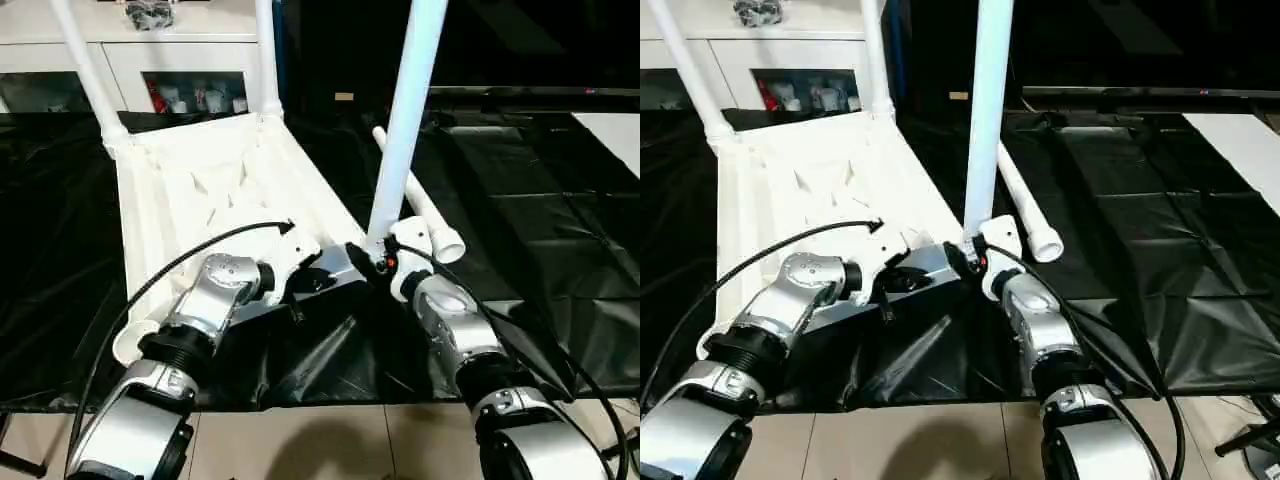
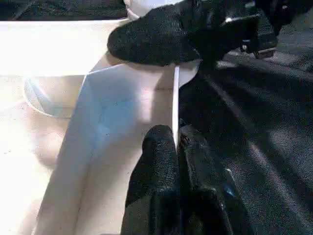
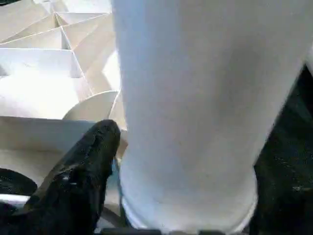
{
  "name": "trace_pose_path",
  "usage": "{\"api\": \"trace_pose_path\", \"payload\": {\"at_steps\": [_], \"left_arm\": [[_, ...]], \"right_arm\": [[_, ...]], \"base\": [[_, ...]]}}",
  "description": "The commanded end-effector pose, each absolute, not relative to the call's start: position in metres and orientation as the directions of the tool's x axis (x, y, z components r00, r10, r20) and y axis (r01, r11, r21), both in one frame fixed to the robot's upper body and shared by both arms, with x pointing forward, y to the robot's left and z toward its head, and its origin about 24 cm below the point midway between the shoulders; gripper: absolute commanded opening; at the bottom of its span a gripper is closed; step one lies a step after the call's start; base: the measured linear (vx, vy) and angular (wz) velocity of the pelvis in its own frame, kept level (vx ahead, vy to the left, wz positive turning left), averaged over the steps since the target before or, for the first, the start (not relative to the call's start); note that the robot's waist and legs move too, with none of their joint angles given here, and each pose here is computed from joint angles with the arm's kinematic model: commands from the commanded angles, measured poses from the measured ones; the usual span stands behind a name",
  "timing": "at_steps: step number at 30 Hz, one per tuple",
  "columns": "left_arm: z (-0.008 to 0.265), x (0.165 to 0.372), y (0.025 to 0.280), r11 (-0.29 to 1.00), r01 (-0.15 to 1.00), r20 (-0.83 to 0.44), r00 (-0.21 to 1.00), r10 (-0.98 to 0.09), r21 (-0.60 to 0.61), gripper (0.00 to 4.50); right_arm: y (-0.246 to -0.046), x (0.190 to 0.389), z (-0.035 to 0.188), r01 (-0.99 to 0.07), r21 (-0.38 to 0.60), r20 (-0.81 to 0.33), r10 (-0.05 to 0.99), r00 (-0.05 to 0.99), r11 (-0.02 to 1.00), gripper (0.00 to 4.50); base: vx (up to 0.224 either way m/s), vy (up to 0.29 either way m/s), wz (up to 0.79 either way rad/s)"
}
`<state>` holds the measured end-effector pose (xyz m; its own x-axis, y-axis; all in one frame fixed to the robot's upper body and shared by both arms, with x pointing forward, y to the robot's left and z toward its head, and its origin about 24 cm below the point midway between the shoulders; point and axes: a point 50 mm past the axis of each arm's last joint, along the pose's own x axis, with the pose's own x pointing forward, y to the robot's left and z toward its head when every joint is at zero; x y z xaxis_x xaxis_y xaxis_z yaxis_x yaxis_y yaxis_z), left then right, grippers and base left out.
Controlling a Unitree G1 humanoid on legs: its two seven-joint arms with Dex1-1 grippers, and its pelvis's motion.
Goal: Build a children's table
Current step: Rotate leg to tighten
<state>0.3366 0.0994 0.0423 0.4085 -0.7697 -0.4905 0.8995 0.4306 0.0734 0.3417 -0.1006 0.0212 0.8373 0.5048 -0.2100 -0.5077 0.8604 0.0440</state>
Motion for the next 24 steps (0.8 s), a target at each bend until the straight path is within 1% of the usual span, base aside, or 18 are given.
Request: {"api": "trace_pose_path", "payload": {"at_steps": [1,2,3,5,6,7,8,10,13,17,19,21,22,23,24], "left_arm": [[0.043,0.329,0.084,0.317,0.946,-0.479,0.310,-0.821,0.069,0.00],[0.043,0.329,0.086,0.311,0.948,-0.482,0.304,-0.822,0.067,0.00],[0.043,0.327,0.091,0.283,0.957,-0.490,0.279,-0.826,0.067,0.00],[0.043,0.326,0.095,0.261,0.963,-0.495,0.261,-0.829,0.070,0.00],[0.043,0.324,0.099,0.238,0.969,-0.502,0.237,-0.832,0.063,0.00],[0.044,0.321,0.106,0.189,0.981,-0.499,0.187,-0.846,0.047,0.00],[0.045,0.320,0.109,0.181,0.983,-0.495,0.174,-0.851,0.035,0.00],[0.047,0.318,0.119,0.134,0.991,-0.498,0.128,-0.858,0.023,0.00],[0.048,0.316,0.125,0.106,0.994,-0.506,0.094,-0.858,0.007,0.00],[0.049,0.309,0.137,0.017,0.999,-0.527,-0.002,-0.850,-0.031,0.00],[0.049,0.308,0.140,0.000,0.999,-0.536,-0.018,-0.844,-0.034,0.00],[0.049,0.307,0.144,-0.021,0.999,-0.546,-0.042,-0.837,-0.044,0.00],[0.049,0.307,0.145,-0.026,0.999,-0.551,-0.047,-0.833,-0.046,0.00],[0.049,0.307,0.146,-0.028,0.999,-0.554,-0.049,-0.831,-0.047,0.00],[0.049,0.307,0.147,-0.032,0.998,-0.557,-0.053,-0.829,-0.049,0.00]], "right_arm": [[-0.084,0.336,0.024,-0.694,0.047,-0.209,0.686,0.697,0.719,3.93],[-0.086,0.336,0.025,-0.704,0.046,-0.208,0.696,0.687,0.709,3.93],[-0.093,0.335,0.026,-0.744,0.044,-0.211,0.734,0.645,0.666,3.93],[-0.096,0.333,0.026,-0.777,0.042,-0.218,0.764,0.607,0.629,3.93],[-0.100,0.328,0.026,-0.823,0.038,-0.230,0.807,0.544,0.566,3.93],[-0.107,0.321,0.027,-0.883,0.056,-0.247,0.864,0.439,0.465,3.93],[-0.109,0.319,0.027,-0.896,0.062,-0.250,0.876,0.413,0.440,3.93],[-0.116,0.314,0.030,-0.930,0.082,-0.256,0.909,0.329,0.359,3.93],[-0.120,0.312,0.031,-0.945,0.085,-0.265,0.921,0.285,0.317,3.93],[-0.123,0.308,0.032,-0.974,0.100,-0.297,0.940,0.168,0.205,3.93],[-0.123,0.308,0.033,-0.977,0.107,-0.298,0.943,0.148,0.187,3.58],[-0.123,0.308,0.035,-0.980,0.118,-0.302,0.946,0.118,0.160,3.55],[-0.123,0.307,0.035,-0.982,0.122,-0.307,0.946,0.102,0.145,3.45],[-0.123,0.307,0.035,-0.983,0.124,-0.310,0.946,0.093,0.137,3.21],[-0.123,0.307,0.036,-0.984,0.124,-0.314,0.946,0.081,0.126,3.21]], "base": [[0.000,0.000,0.00],[0.000,0.000,0.00],[0.000,0.000,0.00],[0.000,0.000,0.00],[0.000,0.000,0.00],[0.000,0.000,0.00],[0.000,0.000,0.00],[0.000,0.000,0.00],[0.000,0.000,0.00],[0.000,0.000,0.00],[0.000,0.000,0.00],[0.000,0.000,0.00],[0.000,0.000,0.00],[0.000,0.000,0.00],[0.000,0.000,0.00]]}}
